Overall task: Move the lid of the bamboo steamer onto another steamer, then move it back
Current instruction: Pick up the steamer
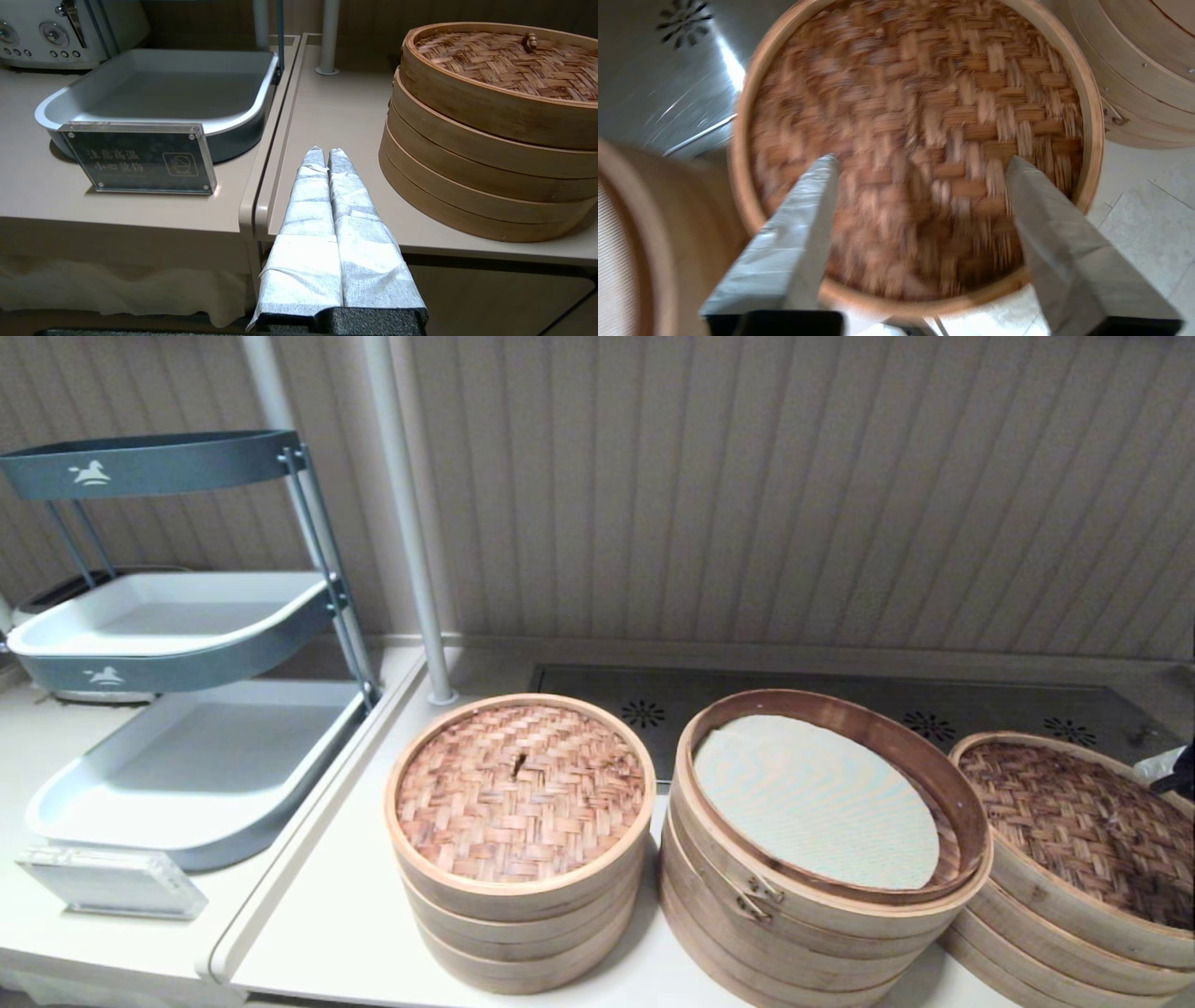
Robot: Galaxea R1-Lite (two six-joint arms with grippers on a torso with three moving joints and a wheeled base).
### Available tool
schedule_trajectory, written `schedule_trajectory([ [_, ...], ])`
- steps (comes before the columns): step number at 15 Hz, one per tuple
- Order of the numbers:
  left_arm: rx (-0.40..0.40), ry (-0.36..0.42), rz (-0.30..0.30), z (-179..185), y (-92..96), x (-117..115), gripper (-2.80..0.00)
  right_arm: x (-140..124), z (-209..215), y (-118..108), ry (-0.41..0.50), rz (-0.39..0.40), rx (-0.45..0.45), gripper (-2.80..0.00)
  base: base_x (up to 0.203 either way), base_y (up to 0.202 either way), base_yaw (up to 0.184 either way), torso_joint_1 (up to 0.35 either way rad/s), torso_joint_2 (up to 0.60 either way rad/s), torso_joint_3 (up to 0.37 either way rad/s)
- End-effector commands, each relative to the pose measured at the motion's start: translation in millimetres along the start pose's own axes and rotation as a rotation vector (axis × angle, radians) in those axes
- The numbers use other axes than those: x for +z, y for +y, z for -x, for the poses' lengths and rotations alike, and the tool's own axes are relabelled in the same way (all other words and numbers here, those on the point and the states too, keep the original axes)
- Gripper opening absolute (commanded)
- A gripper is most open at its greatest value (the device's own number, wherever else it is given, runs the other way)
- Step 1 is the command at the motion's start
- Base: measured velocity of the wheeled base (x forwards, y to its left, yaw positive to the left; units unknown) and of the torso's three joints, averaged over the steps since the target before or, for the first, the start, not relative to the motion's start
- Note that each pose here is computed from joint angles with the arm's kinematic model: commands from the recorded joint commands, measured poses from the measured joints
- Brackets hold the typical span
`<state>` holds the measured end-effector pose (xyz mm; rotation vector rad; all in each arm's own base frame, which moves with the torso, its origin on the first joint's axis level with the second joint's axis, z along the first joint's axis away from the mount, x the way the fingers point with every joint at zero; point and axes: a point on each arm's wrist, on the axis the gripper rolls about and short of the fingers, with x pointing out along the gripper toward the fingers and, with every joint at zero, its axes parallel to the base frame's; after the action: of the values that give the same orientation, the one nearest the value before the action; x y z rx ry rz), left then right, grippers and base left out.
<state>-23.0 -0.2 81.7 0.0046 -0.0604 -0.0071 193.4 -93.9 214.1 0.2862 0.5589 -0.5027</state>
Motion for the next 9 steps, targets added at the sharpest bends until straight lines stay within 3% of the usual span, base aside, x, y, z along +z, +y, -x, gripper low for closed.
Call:
schedule_trajectory([
  [1,0.001,0.021,0.0,-1,0.0,-7,-2.8,-12,-20,-6,0.023,-0.011,-0.02,0.0,0.0,0.0,0.0,0.0,0.0,0.0],
  [9,0.001,0.022,0.0,-1,-0.1,-7,-2.8,-23,-52,-12,0.05,-0.067,-0.043,0.0,0.0,0.0,0.0,0.0,0.0,0.0],
])
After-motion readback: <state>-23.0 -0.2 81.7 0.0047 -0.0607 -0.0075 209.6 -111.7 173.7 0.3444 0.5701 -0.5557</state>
